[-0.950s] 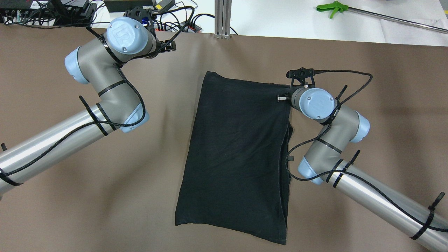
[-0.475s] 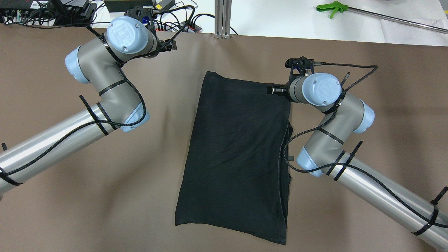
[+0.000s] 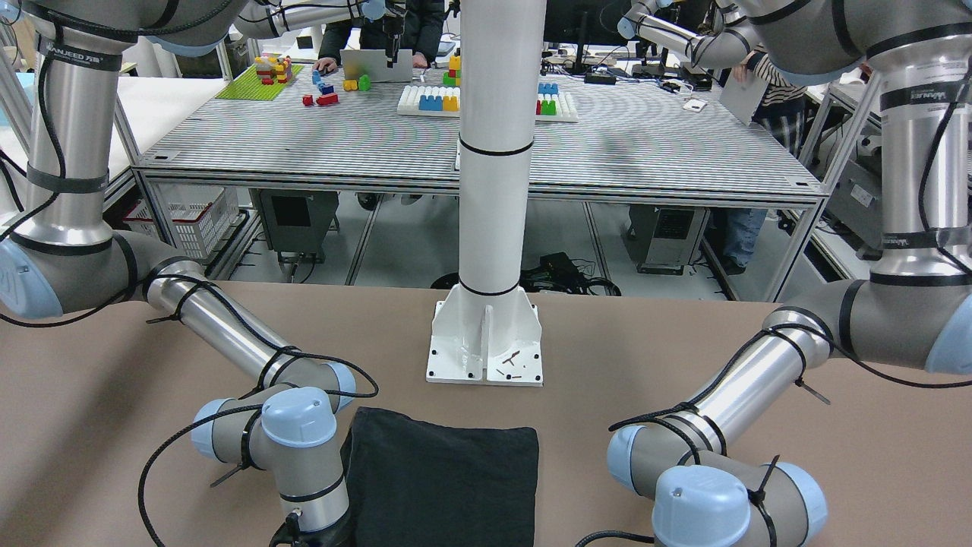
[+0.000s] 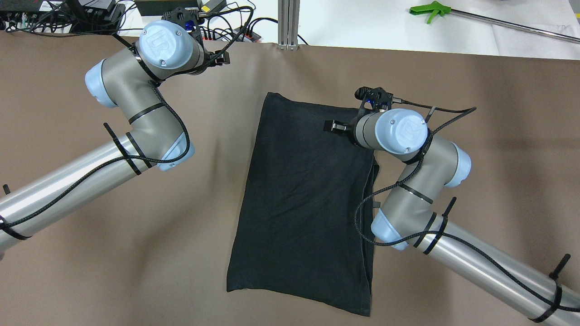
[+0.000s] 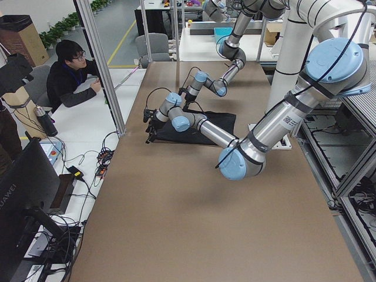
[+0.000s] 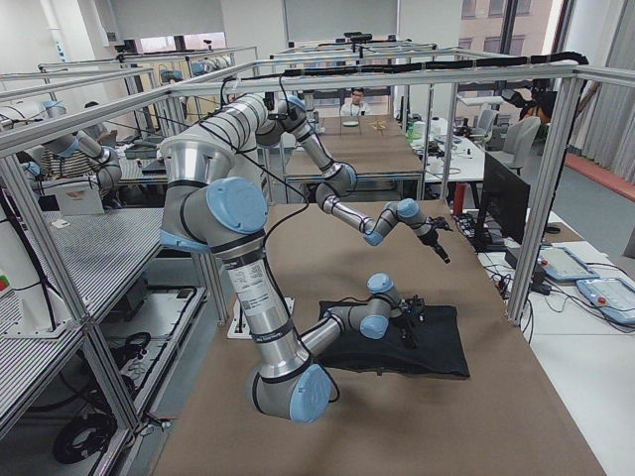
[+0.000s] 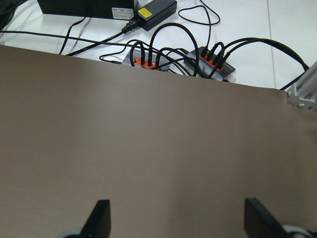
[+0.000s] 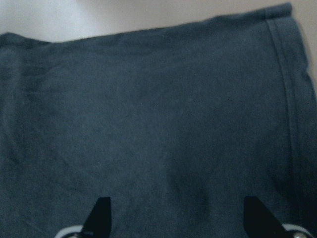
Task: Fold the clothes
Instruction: 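Slide the right gripper along the shirt's side edge toward the robot, then move the right gripper down the side edge to the shirt's nearest corner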
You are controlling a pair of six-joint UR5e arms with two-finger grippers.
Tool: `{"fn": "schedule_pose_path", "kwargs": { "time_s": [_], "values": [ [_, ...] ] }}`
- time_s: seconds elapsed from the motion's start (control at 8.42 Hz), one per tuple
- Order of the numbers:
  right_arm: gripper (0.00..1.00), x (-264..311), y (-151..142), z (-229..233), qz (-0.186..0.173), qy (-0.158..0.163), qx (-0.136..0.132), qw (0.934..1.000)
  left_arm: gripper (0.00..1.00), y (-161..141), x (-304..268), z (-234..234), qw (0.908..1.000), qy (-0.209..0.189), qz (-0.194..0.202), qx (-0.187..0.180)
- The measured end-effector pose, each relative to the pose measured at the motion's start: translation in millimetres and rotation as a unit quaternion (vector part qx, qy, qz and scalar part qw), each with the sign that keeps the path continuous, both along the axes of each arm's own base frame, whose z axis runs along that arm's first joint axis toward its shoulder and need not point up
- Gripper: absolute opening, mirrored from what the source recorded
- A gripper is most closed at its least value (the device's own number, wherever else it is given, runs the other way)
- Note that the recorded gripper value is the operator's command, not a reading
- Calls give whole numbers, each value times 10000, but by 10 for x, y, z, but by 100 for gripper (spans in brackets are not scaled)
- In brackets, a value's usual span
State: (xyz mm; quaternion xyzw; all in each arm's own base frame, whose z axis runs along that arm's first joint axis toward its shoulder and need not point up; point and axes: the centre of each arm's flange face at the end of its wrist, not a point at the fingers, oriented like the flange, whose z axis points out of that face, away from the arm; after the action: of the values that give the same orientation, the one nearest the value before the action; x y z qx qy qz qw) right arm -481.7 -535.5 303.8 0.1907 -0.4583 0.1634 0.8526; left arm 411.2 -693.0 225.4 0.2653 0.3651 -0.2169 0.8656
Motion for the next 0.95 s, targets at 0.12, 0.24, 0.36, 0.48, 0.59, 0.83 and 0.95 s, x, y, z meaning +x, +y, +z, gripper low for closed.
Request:
{"fn": "schedule_pose_path", "kwargs": {
  "time_s": [0.12,0.24,0.36,0.48,0.59,0.83,0.95],
  "values": [
    [94,-43,125,101,-82,10,-75,9999,95,10,4,-18,10000,24,-5,5],
    [94,-73,251,218,-169,41,-133,9998,95,17,6,-28,10000,38,-7,10],
    [94,-54,357,334,-227,76,-176,9996,95,21,9,-34,10000,43,-4,15],
    [94,25,465,521,-264,140,-234,9993,95,24,15,-44,10000,47,1,20],
    [94,138,574,719,-305,205,-307,9989,94,21,21,-60,10000,44,4,31],
    [94,445,831,859,-551,126,-465,9973,94,12,31,-67,10000,17,17,45],
    [94,662,953,799,-693,-24,-510,9963,94,10,33,-65,10000,10,20,45]
  ]
}}
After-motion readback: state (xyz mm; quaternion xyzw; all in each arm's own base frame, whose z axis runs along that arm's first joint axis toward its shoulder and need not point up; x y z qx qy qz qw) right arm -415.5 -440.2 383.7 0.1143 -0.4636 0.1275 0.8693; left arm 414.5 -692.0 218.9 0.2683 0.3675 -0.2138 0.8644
